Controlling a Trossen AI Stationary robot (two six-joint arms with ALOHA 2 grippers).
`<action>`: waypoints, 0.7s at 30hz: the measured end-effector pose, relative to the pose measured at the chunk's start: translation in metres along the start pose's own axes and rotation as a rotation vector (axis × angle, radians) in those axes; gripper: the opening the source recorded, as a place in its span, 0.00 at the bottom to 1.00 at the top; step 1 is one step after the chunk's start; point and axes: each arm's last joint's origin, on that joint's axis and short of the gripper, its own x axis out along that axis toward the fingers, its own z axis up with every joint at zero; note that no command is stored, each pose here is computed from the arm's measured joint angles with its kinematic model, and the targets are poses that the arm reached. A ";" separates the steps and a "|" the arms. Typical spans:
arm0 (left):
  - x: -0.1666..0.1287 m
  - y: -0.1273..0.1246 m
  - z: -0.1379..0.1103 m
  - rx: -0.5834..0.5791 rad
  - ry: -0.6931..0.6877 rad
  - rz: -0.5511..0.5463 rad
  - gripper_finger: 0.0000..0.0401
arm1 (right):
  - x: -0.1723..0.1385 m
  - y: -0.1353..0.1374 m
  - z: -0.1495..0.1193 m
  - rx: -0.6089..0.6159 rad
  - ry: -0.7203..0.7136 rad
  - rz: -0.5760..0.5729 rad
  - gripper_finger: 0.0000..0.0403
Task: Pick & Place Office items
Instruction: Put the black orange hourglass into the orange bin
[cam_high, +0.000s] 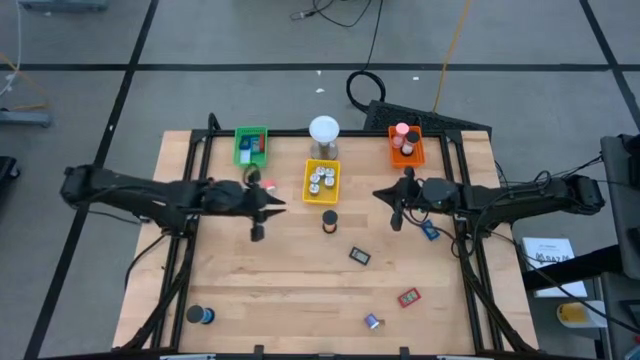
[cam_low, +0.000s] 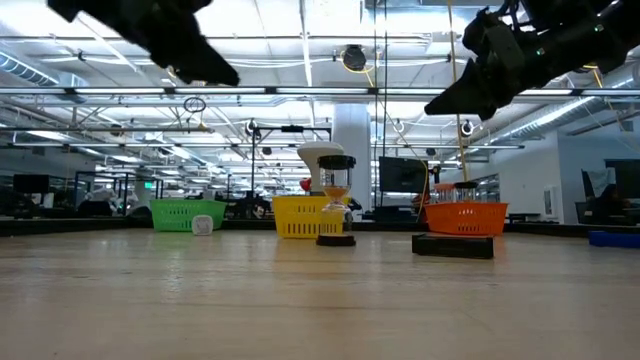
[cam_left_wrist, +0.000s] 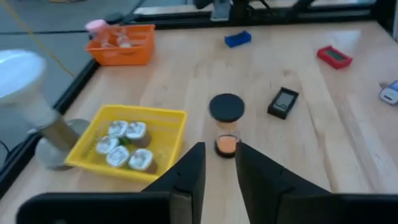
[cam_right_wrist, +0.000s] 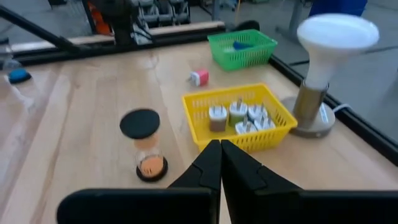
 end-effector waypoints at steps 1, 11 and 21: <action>-0.006 0.002 -0.003 -0.005 -0.013 0.005 0.22 | 0.000 0.000 0.001 0.002 -0.011 0.001 0.00; -0.026 0.018 -0.045 -0.201 -0.062 0.115 0.13 | 0.000 0.000 0.003 0.024 -0.029 0.006 0.00; -0.014 0.027 -0.097 -0.134 -0.338 0.106 0.03 | 0.005 0.000 -0.012 0.078 -0.109 0.041 0.00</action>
